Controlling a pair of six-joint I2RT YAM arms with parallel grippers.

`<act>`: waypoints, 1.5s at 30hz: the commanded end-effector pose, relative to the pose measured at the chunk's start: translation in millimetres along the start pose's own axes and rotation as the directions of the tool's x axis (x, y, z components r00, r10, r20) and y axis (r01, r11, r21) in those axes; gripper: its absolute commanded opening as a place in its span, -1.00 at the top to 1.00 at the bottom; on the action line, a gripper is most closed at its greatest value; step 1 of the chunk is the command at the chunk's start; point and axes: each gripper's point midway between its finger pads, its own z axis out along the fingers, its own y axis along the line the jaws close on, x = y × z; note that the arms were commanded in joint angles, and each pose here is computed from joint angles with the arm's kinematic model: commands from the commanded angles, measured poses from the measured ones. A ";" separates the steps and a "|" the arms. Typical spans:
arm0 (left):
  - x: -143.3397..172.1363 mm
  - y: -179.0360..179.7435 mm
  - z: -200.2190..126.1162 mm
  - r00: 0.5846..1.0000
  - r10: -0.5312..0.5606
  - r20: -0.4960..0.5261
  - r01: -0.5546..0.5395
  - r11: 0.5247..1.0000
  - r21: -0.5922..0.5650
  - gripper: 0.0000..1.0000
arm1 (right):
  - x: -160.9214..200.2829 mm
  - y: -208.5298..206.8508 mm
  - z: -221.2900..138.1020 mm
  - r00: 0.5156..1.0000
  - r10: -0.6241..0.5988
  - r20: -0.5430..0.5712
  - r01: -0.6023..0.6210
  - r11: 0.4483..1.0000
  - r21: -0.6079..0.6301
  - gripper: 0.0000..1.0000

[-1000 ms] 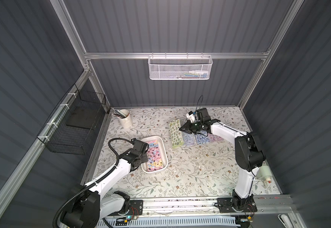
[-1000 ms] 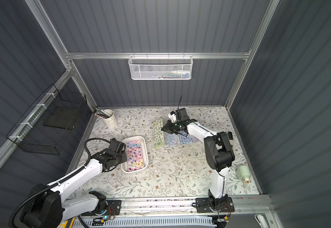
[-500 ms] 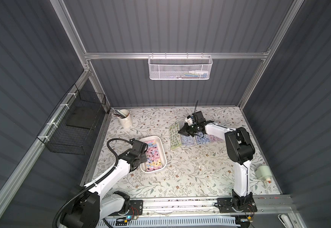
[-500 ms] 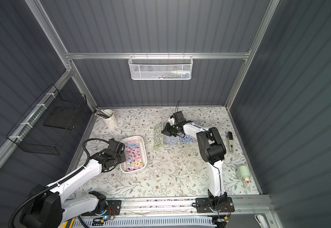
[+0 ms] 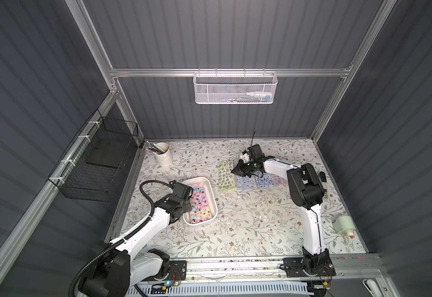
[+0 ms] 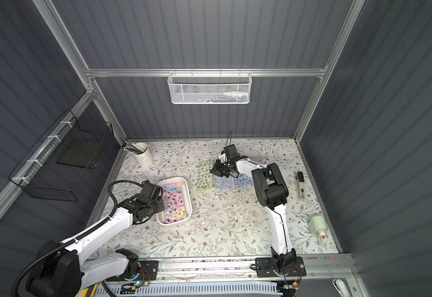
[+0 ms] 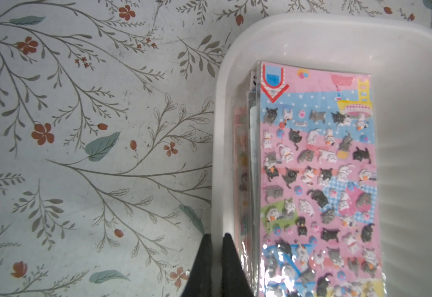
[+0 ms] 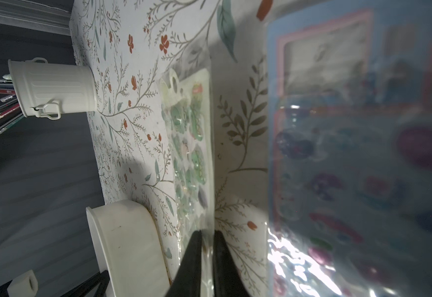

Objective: Take the stickers out of the storage box
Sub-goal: Place the sticker at the center of the board, then pick up the storage box at the center of the board.

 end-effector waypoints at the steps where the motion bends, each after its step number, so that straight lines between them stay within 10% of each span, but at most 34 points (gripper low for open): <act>1: 3.0 9.9 -1.3 1.000 0.000 0.000 0.000 0.999 -0.033 0.85 | 2.0 -10.0 2.2 1.000 -0.011 -0.013 0.011 0.999 0.052 0.65; 25: 0.5 -3.3 13.1 1.000 0.012 -0.025 -0.013 1.000 -0.011 0.64 | 3.6 40.9 -58.9 0.987 -0.153 0.054 0.150 0.987 0.049 0.19; 32: -2.5 -7.9 17.3 0.999 0.010 -0.035 -0.010 1.000 -0.012 1.00 | 31.6 53.6 -75.7 0.970 -0.239 0.046 0.235 0.968 0.085 0.18; 45: -24.1 -27.4 -2.7 0.999 -0.051 0.005 0.051 0.996 0.076 1.00 | 123.6 93.8 -66.9 0.895 -0.434 -0.100 0.445 0.882 0.154 -0.11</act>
